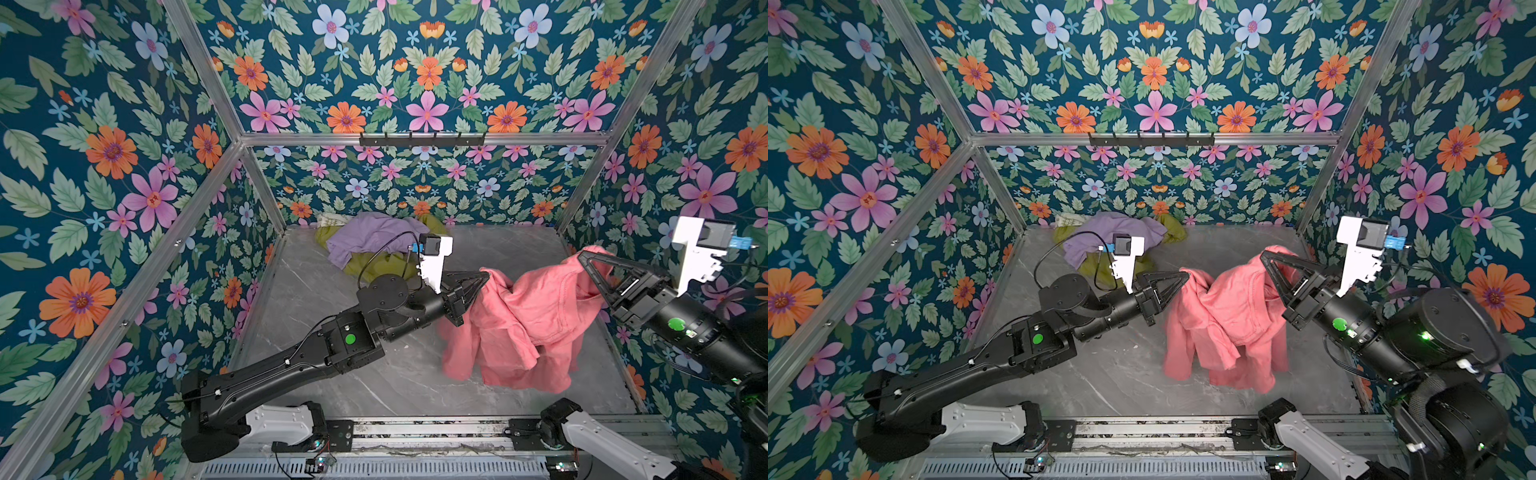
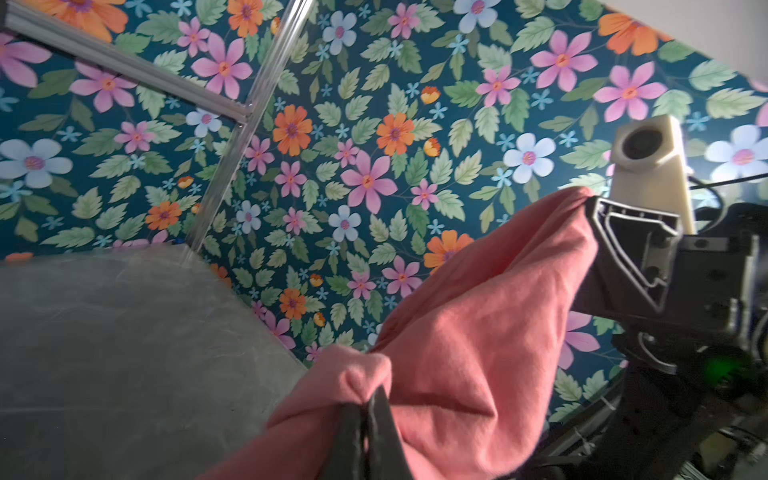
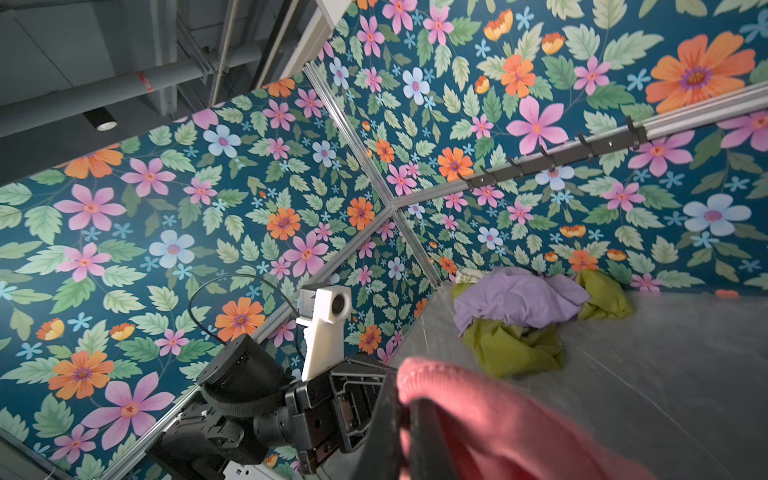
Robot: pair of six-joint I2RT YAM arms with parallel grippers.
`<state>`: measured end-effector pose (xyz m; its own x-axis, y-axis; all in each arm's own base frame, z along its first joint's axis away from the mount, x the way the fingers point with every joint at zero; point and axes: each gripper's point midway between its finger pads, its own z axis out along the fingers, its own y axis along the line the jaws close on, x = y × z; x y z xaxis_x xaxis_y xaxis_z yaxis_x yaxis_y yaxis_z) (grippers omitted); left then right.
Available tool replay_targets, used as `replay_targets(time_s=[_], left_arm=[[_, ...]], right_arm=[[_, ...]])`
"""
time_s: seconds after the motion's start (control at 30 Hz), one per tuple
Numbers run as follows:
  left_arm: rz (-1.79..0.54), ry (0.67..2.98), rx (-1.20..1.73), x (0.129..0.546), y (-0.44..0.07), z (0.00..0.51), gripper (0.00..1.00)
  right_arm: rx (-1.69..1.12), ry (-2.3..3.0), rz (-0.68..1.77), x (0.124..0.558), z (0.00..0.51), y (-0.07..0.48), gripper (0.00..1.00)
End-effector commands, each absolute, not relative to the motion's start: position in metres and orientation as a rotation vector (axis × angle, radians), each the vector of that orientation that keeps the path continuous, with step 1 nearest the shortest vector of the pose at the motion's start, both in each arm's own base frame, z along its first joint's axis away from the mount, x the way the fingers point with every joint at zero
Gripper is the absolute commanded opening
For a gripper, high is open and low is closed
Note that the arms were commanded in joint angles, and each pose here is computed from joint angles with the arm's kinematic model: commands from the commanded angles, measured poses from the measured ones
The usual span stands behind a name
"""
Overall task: Pick out a specific cloth from the pile
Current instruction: 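Carry the pink cloth toward the robot and lower it onto the table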
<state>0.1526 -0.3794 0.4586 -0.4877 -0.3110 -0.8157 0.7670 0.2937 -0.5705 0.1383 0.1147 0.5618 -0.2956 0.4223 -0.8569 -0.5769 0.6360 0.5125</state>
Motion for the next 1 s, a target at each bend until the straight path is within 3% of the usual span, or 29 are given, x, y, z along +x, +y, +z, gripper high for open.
replay_targets(time_s=[0.0, 0.5, 0.97], left_arm=[[-1.296, 1.625, 0.337, 0.168, -0.365, 0.435, 0.0], [-1.023, 2.058, 0.187, 0.216, -0.3, 0.262, 0.0], [-0.815, 2.297, 0.284, 0.2, -0.27, 0.165, 0.0]], right_arm=[[-0.098, 1.638, 0.996, 0.15, 0.543, 0.12, 0.0], [0.015, 1.967, 1.074, 0.211, 0.414, 0.161, 0.0], [0.194, 2.376, 1.1, 0.192, 0.274, 0.168, 0.0]])
